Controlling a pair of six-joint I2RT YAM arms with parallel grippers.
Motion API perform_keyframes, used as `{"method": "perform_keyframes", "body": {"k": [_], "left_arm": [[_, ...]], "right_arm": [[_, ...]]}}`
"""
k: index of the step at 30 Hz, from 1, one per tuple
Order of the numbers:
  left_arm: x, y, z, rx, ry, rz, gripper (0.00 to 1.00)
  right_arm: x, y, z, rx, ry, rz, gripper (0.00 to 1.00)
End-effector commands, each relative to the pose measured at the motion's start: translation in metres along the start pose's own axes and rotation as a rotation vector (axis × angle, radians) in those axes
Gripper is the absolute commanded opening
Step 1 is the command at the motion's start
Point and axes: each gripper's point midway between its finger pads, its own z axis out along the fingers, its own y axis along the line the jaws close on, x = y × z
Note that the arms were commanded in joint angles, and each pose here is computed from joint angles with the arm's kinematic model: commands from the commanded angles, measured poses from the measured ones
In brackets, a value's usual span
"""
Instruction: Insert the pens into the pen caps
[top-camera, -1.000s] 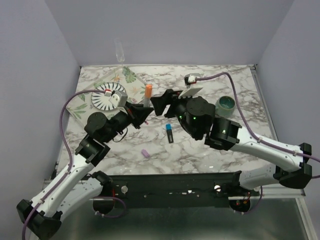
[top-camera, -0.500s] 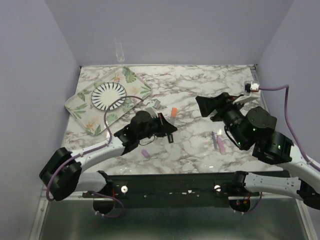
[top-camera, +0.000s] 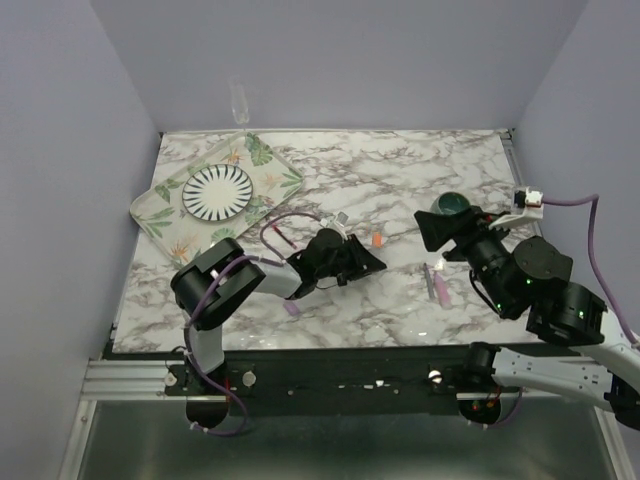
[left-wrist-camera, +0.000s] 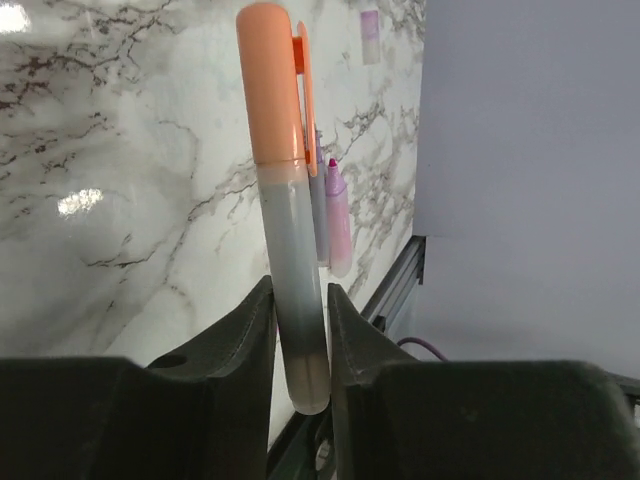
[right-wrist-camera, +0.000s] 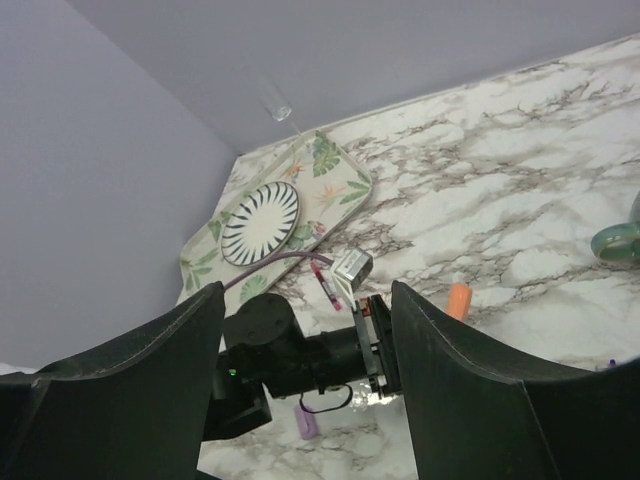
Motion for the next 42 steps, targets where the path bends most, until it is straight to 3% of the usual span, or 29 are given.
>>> {"method": "perform_keyframes", "body": {"k": [1,5,13,19,25,32,34,36,37,42], "left_arm": [[0.008,-0.013,0.009,0.075,0.032,-0.078,0.34],[0.013,0.007,0.006,0.007,0.032,-0.099,0.53],[0.02,0.017,-0.004,-0.028,0.038,-0.136,0.54],[0.006,0.014,-0.03,-0.097,-0.044,-0.023,0.55],[-0.026,0.0,-0.067,-0.2,-0.171,0.179,0.59],[-0.071,-0.009,-0.132,-0.398,-0.359,0.362,0.61],[-0.089,-0.021,-0.16,-0.415,-0.46,0.402,0.67],[-0.102,-0.034,-0.179,-0.416,-0.513,0.479,0.89],[-0.109,-0.042,-0.192,-0.417,-0.552,0.502,0.95],[-0.134,-0.068,-0.228,-0.476,-0.63,0.628,0.99]], "right_arm": [[-0.005,-0.015,-0.005,0.046,-0.032,0.017,0.73],[-0.005,-0.016,-0.005,0.051,-0.035,0.012,0.74],[0.003,-0.012,0.001,0.05,-0.014,0.004,0.74],[0.033,-0.028,0.006,0.143,0.055,0.012,0.72],[0.084,-0.065,0.005,0.293,0.187,0.001,0.62],[0.189,-0.138,-0.004,0.529,0.509,0.014,0.59],[0.21,-0.161,-0.01,0.603,0.557,0.005,0.58],[0.226,-0.176,-0.016,0.669,0.589,0.003,0.58],[0.23,-0.182,-0.017,0.7,0.594,0.015,0.58],[0.26,-0.194,-0.003,0.721,0.633,0.022,0.56]]}}
